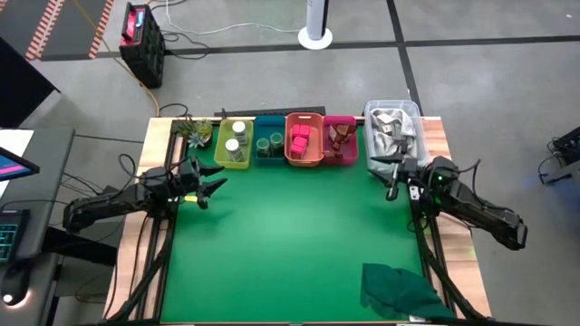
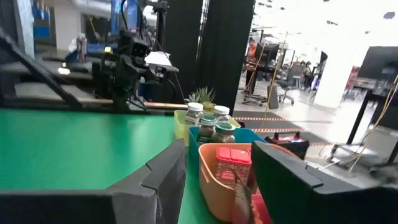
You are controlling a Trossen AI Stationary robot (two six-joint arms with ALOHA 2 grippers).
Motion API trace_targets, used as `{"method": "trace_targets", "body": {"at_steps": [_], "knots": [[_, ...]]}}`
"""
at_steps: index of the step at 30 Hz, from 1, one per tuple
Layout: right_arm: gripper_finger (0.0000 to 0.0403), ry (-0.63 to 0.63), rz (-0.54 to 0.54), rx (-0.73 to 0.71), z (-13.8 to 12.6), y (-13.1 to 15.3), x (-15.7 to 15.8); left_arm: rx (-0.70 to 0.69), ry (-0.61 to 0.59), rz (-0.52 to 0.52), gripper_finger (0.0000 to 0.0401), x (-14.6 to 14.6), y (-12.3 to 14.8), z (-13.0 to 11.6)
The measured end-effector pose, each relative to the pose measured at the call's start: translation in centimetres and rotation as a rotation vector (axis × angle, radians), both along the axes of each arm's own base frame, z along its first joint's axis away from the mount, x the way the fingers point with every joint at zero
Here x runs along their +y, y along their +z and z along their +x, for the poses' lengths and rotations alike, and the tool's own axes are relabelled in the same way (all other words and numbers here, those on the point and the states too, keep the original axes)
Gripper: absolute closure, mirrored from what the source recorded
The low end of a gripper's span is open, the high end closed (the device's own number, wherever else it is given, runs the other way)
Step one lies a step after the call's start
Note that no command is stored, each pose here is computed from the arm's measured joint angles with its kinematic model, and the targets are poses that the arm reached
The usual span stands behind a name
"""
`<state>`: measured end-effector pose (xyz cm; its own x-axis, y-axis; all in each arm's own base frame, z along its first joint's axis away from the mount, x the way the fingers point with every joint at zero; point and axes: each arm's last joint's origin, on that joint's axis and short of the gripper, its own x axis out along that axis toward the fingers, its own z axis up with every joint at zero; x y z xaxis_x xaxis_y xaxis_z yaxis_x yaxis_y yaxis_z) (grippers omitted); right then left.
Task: Sort spices by type
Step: Return to Home Position
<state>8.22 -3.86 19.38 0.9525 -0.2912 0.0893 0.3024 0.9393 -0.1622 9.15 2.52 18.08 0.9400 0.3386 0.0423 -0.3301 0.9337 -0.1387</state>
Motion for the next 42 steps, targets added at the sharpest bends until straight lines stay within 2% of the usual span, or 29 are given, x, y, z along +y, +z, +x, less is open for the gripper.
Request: {"method": "trace_targets", "body": {"at_steps": [7, 13, 17, 24, 28, 42], "knots": [[0.0191, 0.054, 0.192, -0.051, 0.1, 0.0, 0.2, -0.006, 0.002, 0.009, 0.0201, 0.0, 0.1, 0.0], [0.0191, 0.357, 0.272, -0.011, 0.3, -0.1, 1.4, -0.001, 0.003, 0.021, 0.0201, 0.0, 0.1, 0.0], [0.0191, 0.449, 0.312, -0.009, 0.4, 0.0, 2.0, -0.002, 0.003, 0.019, 0.0201, 0.0, 0.1, 0.0], [0.0191, 0.509, 0.399, 0.159, 0.5, -1.4, 2.8, -0.002, 0.003, 0.019, 0.0201, 0.0, 0.0, 0.0], [0.0191, 0.524, 0.388, 0.239, 0.4, -2.2, 3.1, -0.002, 0.003, 0.019, 0.0201, 0.0, 0.0, 0.0], [0.0191, 0.533, 0.396, 0.265, 0.3, -2.4, 3.2, -0.001, 0.003, 0.018, 0.0201, 0.0, 0.0, 0.0]]}}
